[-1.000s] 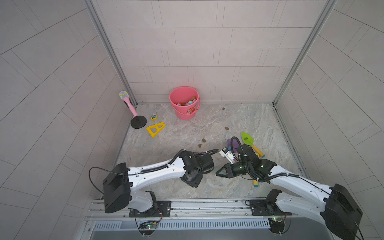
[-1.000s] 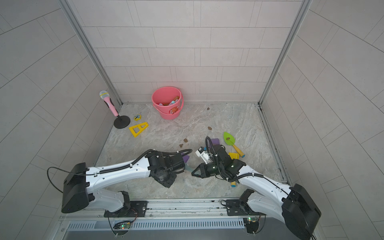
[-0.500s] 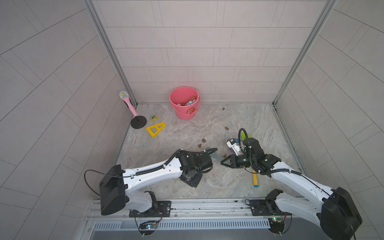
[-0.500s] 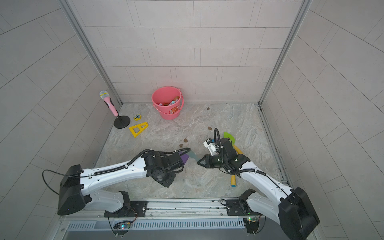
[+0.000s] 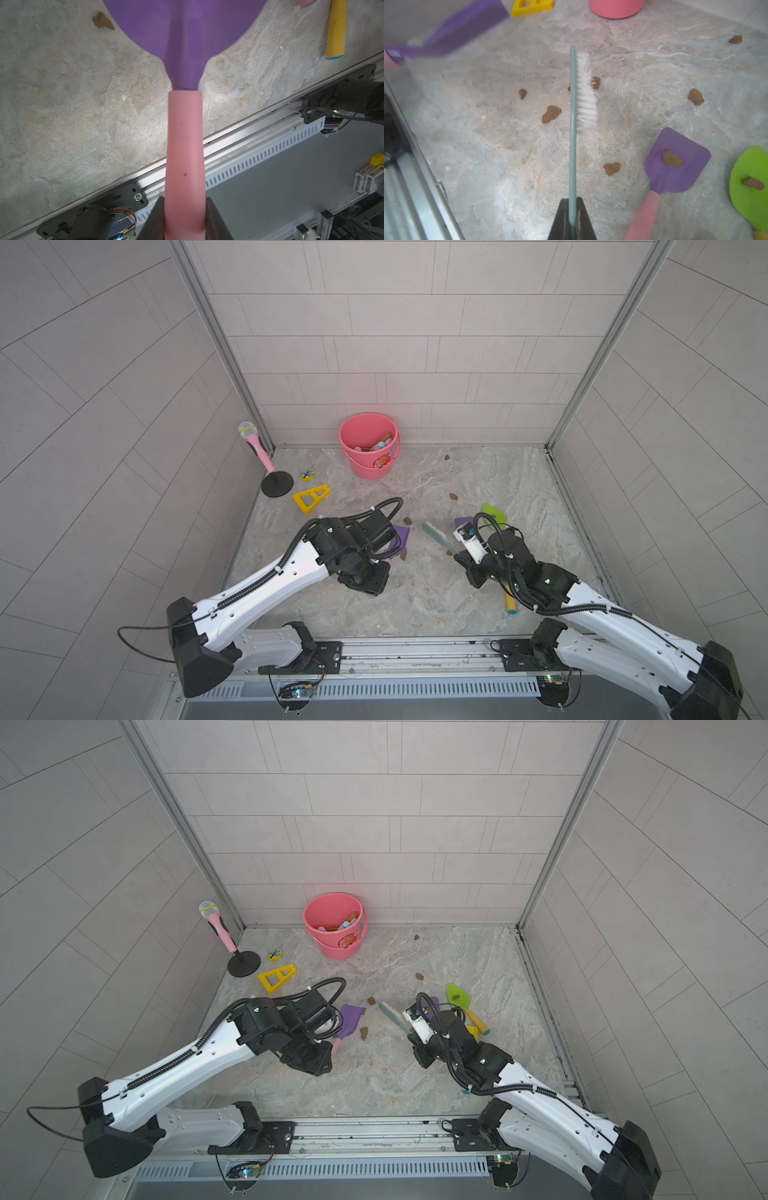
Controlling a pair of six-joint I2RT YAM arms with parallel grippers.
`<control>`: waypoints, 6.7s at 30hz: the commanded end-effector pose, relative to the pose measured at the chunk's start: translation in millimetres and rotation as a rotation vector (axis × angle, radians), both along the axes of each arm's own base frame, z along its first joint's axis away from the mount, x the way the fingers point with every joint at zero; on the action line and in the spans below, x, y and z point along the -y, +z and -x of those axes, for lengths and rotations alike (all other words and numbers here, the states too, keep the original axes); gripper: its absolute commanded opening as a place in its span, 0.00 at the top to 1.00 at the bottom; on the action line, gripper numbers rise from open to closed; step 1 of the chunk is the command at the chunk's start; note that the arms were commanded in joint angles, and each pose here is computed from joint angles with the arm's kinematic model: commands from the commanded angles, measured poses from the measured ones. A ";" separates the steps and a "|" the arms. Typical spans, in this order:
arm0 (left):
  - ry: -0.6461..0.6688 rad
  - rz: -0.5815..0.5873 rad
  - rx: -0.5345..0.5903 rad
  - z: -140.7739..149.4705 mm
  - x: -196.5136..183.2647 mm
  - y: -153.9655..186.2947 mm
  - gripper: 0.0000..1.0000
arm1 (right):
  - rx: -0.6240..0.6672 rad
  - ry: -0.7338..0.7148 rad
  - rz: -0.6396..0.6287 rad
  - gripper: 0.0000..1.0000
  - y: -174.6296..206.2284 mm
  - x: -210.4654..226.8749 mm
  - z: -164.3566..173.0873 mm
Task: Brush the soil off the hand trowel and place it into the bucket
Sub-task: Brush off the soil from the hand trowel, then place the hand trowel in the bucket.
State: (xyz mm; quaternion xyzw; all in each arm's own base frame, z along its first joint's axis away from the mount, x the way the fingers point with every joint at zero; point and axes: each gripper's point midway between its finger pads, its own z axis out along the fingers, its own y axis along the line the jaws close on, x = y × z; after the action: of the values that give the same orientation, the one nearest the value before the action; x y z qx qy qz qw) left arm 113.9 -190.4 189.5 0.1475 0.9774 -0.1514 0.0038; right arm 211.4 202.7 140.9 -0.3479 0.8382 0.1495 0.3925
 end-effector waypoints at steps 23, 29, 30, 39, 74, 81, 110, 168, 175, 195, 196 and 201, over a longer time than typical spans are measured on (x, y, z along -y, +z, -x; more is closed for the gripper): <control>0.012 0.000 -0.221 28.7 -14.8 -14.8 1.00 | 0.659 0.624 0.604 1.00 25.9 -104.6 30.3; 0.034 0.020 -0.223 31.4 -14.8 -15.0 1.00 | 0.673 0.526 0.668 1.00 28.4 -99.2 11.7; 0.036 0.030 -0.224 32.3 -14.0 -14.3 1.00 | 0.668 0.506 0.677 1.00 26.7 -97.0 7.4; 0.057 0.122 -0.165 28.7 -6.9 2.5 1.00 | 0.569 0.331 0.718 1.00 4.7 -53.7 -30.8; 0.018 0.107 -0.163 22.1 -5.8 -6.4 1.00 | 0.589 0.085 0.534 1.00 47.2 -12.8 -60.3; -0.047 -0.067 -0.026 0.9 -32.2 -5.1 1.00 | 0.110 0.192 -0.059 1.00 67.1 -38.0 -12.1; -0.085 -0.275 0.139 -28.3 -59.6 -6.1 1.00 | -0.925 0.125 -0.591 1.00 64.1 -141.5 21.4; 0.913 0.814 -0.103 -404.7 42.1 110.9 1.00 | -0.478 -0.642 -0.595 1.00 61.4 59.8 -14.9; 1.015 0.882 -0.109 -446.2 28.0 96.2 1.00 | -0.477 -0.647 -0.608 1.00 63.1 65.2 -2.6; 1.186 0.914 -0.220 -487.2 10.6 58.1 0.68 | -0.460 -0.668 -0.615 1.00 69.1 73.0 5.7; 1.181 0.919 -0.204 -487.1 9.9 63.3 0.66 | -0.457 -0.669 -0.616 1.00 69.9 73.4 5.7; 1.140 0.931 -0.104 -478.5 4.3 97.9 0.58 | -0.452 -0.671 -0.623 1.00 72.6 74.1 6.4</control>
State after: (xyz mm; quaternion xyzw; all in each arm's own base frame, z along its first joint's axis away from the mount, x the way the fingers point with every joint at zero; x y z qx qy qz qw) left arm 598.9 -197.6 229.3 -0.4383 0.7418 -0.5050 0.0511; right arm 205.0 131.1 201.6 0.1101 0.8891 0.3278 0.2999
